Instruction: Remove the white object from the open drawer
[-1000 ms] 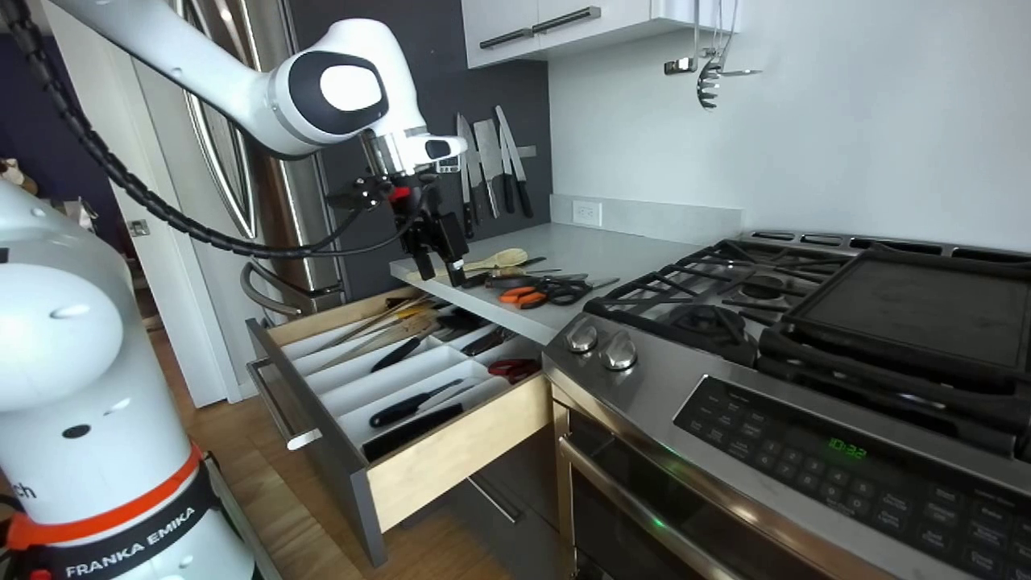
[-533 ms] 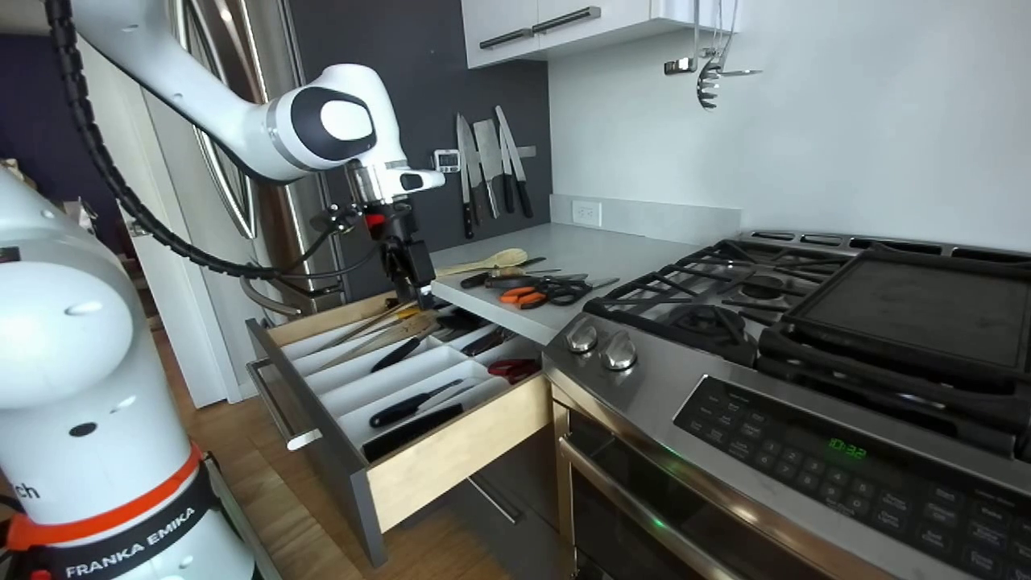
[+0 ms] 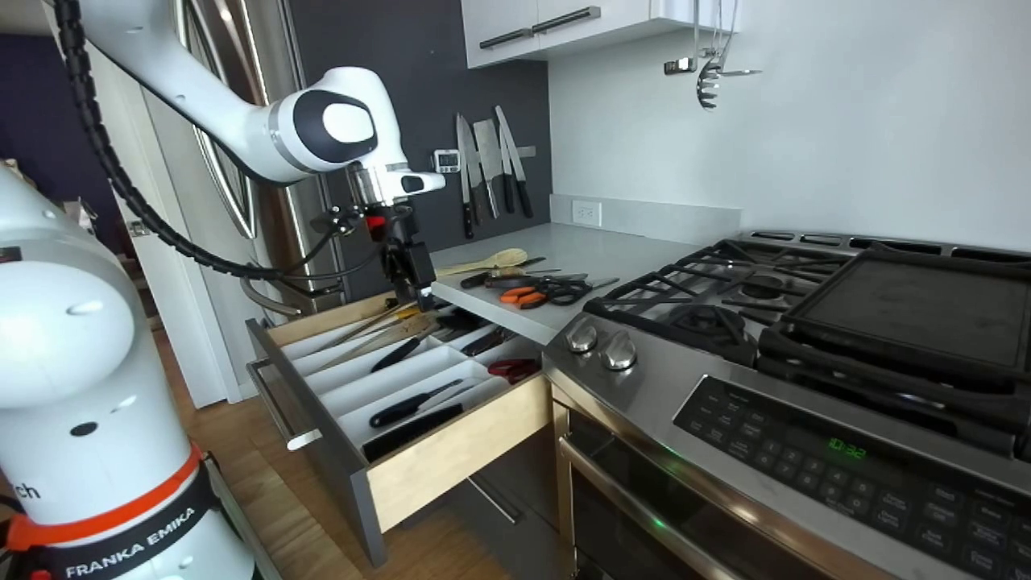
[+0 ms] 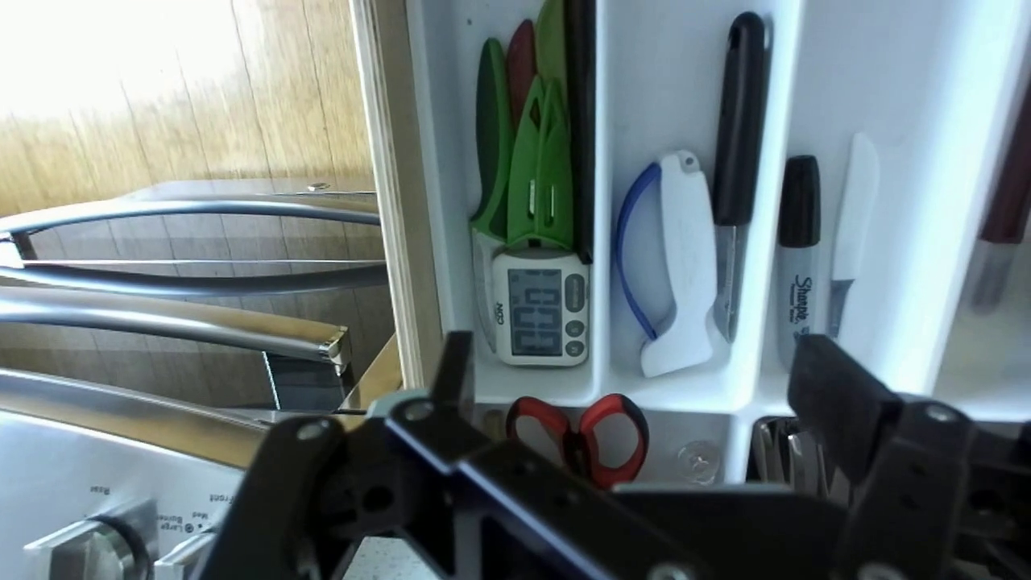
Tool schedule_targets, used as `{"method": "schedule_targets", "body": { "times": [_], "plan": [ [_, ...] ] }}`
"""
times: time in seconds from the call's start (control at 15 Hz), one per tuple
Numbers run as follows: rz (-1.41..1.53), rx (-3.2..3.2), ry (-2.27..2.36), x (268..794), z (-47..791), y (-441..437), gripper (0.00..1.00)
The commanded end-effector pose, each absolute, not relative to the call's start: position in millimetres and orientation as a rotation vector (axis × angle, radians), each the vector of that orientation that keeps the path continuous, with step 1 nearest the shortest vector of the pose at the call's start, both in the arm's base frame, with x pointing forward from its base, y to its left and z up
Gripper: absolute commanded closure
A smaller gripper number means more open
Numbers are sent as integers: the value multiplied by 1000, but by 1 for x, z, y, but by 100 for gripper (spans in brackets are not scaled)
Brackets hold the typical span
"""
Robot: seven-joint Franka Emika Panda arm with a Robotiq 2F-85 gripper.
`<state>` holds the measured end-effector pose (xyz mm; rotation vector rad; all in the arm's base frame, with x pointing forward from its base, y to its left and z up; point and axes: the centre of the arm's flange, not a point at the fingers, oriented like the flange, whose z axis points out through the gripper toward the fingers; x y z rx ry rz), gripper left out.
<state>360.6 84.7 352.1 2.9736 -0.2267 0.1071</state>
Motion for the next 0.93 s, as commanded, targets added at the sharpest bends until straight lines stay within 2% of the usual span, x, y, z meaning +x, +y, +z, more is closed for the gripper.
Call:
{"method": "schedule_targets", "body": {
  "times": [0.0,0.33,0.4,0.53,0.6,0.67,0.73,0.87],
  "plan": [
    [64,2995,-174,371,322,98,0],
    [54,3026,-124,380,275,105,0],
    [56,3039,-137,383,269,102,7],
    [59,3067,-179,389,257,94,35],
    [59,3075,-197,392,252,92,33],
    [61,3081,-221,396,247,90,37],
    [57,3095,-241,399,241,89,46],
    [45,3104,-258,406,229,91,43]
  ]
}}
